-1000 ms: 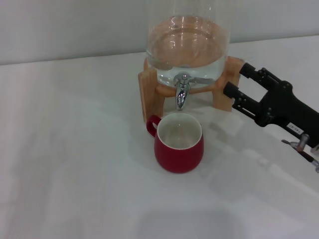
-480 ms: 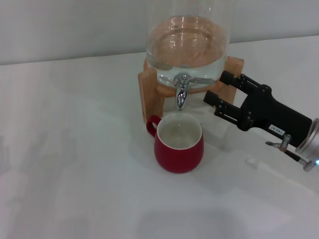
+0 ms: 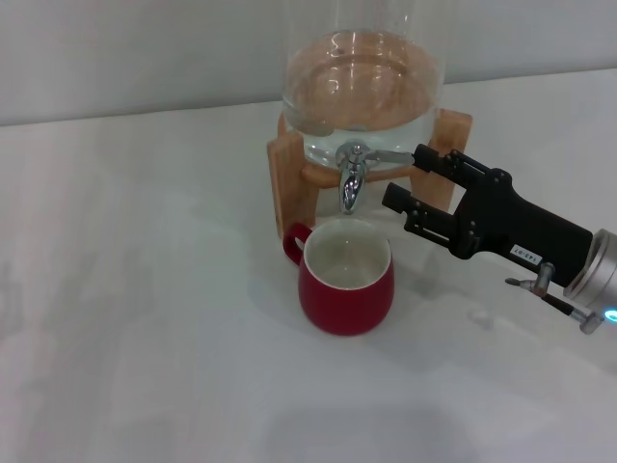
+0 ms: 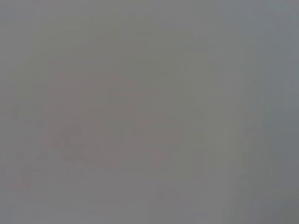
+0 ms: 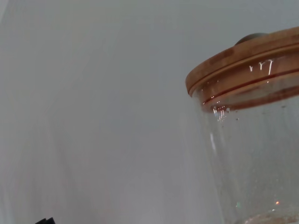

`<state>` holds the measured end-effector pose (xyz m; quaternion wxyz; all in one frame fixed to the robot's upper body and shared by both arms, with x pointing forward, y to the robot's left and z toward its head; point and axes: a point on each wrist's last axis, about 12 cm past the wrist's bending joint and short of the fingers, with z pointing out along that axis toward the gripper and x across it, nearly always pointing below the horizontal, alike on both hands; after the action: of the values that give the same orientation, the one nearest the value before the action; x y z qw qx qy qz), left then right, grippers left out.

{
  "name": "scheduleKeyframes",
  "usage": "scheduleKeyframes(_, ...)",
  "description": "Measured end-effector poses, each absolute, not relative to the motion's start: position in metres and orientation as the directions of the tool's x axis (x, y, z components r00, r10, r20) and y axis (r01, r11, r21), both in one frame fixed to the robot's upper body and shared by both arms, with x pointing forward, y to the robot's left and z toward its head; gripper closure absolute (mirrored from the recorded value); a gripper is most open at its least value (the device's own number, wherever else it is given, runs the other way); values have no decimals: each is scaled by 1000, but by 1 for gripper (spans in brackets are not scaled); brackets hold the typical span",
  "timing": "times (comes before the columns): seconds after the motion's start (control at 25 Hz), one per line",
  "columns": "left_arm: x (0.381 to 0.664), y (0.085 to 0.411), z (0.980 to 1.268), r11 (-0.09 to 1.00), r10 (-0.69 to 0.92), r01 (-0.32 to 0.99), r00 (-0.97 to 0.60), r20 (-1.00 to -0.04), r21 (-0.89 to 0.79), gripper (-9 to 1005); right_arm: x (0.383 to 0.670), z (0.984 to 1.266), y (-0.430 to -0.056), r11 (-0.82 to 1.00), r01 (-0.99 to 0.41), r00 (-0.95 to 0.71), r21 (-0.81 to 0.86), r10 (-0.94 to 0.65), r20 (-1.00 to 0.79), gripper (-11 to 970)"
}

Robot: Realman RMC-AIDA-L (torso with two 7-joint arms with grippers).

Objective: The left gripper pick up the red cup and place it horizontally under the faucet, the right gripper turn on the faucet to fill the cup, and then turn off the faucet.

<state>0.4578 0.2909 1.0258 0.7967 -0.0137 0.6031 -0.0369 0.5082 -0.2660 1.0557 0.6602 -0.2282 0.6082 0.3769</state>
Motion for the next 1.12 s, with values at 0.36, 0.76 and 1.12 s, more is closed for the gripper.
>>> scheduleKeyframes(0.36,460,288,1027,996,-77,55,273,-959,-65,513,508,1057,-265,593,-789,-31,161,224,-974,206)
scheduleKeyframes(0.76,461,288,1027,996,-78,56,274,-959,-65,513,507,1058,-259,563,-808,-47,172,230,-972,206)
scheduleKeyframes(1.12,461,288,1027,996,-78,56,274,-959,-65,513,506,1059,-256,544,-822,-45,169,234,-971,206)
